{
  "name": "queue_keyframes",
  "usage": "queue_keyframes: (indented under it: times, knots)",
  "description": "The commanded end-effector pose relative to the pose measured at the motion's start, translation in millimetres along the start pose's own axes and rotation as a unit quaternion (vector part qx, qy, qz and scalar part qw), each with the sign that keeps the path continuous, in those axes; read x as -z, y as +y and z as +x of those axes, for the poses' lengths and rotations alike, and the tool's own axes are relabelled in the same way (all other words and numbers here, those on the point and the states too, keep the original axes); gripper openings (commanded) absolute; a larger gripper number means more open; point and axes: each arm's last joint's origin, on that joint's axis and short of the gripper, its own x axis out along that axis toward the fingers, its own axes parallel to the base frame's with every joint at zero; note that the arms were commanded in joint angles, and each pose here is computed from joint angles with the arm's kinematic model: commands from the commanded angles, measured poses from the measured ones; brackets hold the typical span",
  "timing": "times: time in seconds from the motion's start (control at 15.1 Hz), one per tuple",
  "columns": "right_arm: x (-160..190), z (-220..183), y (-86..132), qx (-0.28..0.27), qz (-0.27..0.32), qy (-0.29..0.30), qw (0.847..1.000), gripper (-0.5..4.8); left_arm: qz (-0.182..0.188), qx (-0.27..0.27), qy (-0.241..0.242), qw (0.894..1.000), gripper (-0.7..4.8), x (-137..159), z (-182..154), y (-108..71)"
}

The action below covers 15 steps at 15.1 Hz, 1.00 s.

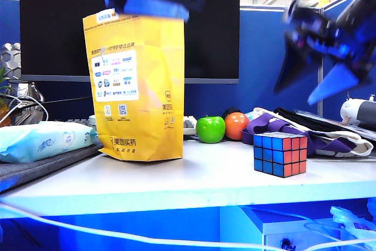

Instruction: Pick up the Rubik's Cube and throw it into the yellow paper bag.

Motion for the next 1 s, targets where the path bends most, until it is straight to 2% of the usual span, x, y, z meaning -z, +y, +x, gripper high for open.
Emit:
queue_keyframes:
  times: [0.07, 0.33, 0.53, 0.6, 1.0]
  knots:
    - [-4, 15, -5, -0.028, -0.005, 0.009, 1.000, 4.79, -0.040, 0.031, 0.016, 0.999, 2.40, 11, 7, 7.4]
    - [-7, 40, -15, -0.034, -0.020, 0.039, 0.998, 4.79, -0.044, 0.054, 0.015, 0.997, 2.39, 13, 9, 7.6]
    - [-12, 58, -22, -0.051, -0.020, 0.078, 0.995, 4.79, -0.044, 0.054, 0.015, 0.997, 2.36, 13, 9, 7.5]
    - [-12, 72, -26, -0.063, -0.022, 0.111, 0.992, 4.79, -0.044, 0.054, 0.015, 0.997, 2.36, 13, 9, 7.6]
    - [-3, 89, -32, -0.057, -0.005, 0.133, 0.989, 4.79, -0.042, 0.053, 0.012, 0.998, 2.36, 12, 9, 7.9]
